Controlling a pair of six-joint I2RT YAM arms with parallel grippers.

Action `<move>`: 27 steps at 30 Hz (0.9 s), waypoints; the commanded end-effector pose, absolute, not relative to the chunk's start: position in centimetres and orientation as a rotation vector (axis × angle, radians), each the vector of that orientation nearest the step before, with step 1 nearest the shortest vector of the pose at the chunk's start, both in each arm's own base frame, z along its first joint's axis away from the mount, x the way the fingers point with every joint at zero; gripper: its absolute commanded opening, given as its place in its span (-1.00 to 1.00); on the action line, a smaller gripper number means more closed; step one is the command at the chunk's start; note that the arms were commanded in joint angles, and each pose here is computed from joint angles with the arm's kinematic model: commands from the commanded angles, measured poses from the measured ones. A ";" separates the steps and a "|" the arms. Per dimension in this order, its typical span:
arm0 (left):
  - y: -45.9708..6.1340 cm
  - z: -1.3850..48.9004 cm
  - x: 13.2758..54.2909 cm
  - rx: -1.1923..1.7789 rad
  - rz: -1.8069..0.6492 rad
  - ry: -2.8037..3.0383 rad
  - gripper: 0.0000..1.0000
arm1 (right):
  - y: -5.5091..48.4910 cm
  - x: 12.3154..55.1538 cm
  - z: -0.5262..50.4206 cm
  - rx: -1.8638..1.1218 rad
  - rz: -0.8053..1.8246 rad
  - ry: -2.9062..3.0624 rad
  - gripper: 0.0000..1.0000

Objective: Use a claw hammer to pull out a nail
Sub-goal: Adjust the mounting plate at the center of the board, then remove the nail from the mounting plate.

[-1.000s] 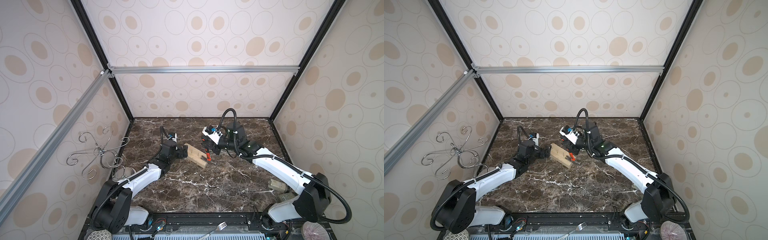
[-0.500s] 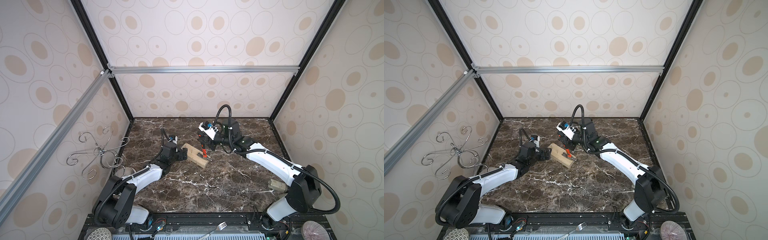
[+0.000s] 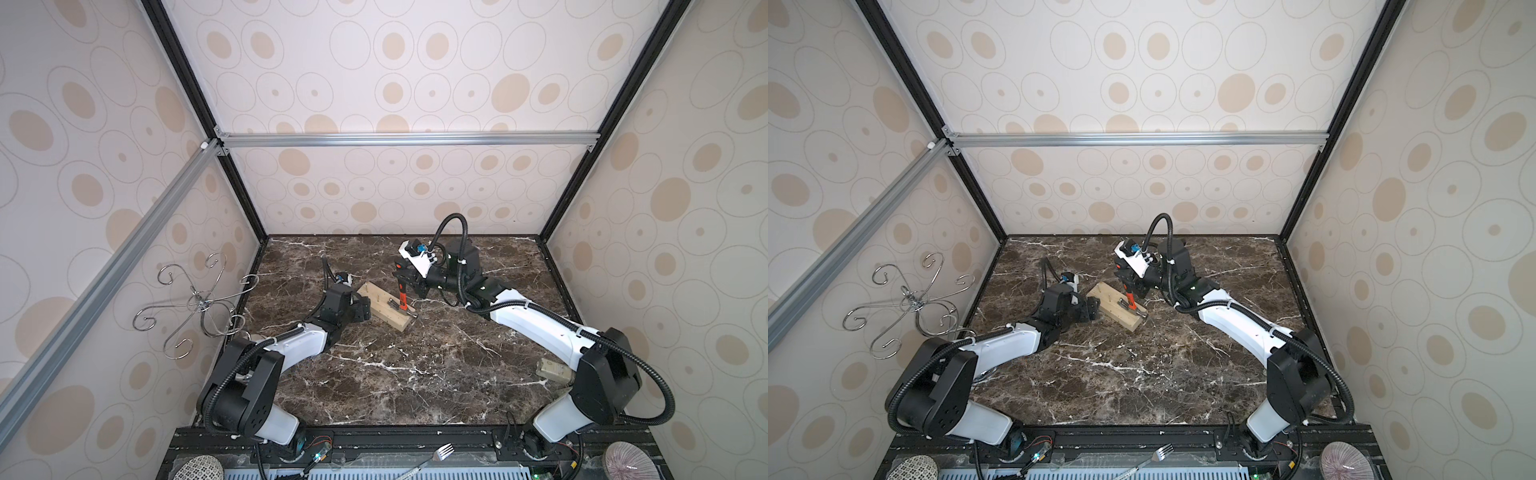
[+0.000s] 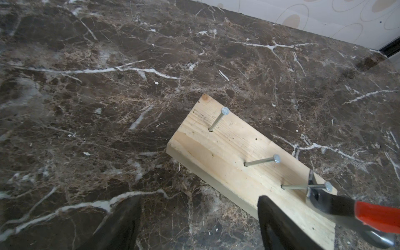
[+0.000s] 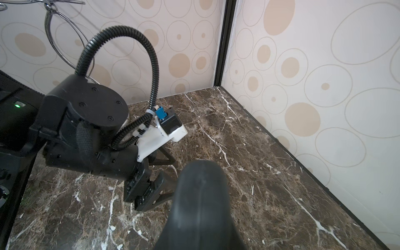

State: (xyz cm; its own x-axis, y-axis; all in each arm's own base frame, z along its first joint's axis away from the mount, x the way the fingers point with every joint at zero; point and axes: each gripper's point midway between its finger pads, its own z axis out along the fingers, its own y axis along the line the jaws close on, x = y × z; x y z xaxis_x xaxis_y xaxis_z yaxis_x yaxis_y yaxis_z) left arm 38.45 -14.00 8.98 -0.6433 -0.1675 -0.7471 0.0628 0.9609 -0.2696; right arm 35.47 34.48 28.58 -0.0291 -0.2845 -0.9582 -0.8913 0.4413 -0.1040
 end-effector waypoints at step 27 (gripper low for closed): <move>-12.5 5.6 44.7 -0.051 -0.317 2.406 0.43 | 33.3 33.7 33.4 -0.921 0.689 1.211 -1.00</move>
